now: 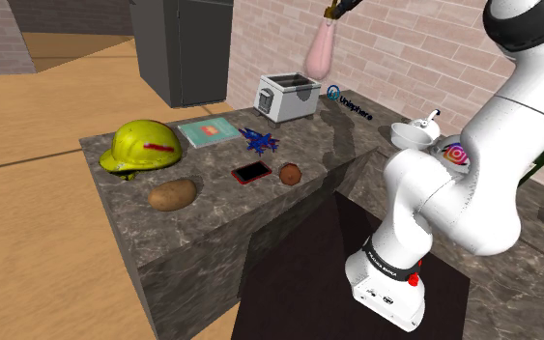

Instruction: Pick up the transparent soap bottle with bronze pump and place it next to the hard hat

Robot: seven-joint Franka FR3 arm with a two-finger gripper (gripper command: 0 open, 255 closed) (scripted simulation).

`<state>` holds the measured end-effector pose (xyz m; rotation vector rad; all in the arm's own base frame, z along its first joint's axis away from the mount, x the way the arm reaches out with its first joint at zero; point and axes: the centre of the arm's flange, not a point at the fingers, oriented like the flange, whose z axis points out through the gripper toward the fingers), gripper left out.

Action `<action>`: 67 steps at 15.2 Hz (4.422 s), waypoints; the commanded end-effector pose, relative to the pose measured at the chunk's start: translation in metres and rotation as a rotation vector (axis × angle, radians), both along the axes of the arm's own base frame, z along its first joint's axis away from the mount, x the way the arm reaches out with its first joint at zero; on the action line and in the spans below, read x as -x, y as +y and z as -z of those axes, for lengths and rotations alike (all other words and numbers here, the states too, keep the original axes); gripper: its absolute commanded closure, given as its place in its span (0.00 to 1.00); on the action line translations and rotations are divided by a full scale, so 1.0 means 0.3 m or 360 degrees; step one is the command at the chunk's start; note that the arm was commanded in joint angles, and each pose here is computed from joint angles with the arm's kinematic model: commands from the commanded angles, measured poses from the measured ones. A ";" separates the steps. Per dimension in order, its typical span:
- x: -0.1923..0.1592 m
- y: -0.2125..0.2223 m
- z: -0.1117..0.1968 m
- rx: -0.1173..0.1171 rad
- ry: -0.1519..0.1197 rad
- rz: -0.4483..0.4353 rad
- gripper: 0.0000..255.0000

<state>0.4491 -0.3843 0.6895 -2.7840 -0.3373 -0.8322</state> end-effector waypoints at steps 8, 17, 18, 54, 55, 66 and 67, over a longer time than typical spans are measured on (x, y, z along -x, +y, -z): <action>-0.001 -0.002 -0.160 0.0000 0.0001 0.0001 1.00; -0.084 0.294 -0.185 0.0000 0.0001 0.0001 1.00; -0.096 0.337 -0.185 0.0000 0.0001 0.0001 1.00; -0.360 1.270 0.056 0.0000 0.0001 0.0001 1.00; -0.360 1.270 0.074 0.0000 0.0001 0.0001 1.00; -0.360 1.270 0.267 0.0000 0.0001 0.0001 1.00; -0.360 1.270 0.285 0.0000 0.0001 0.0001 1.00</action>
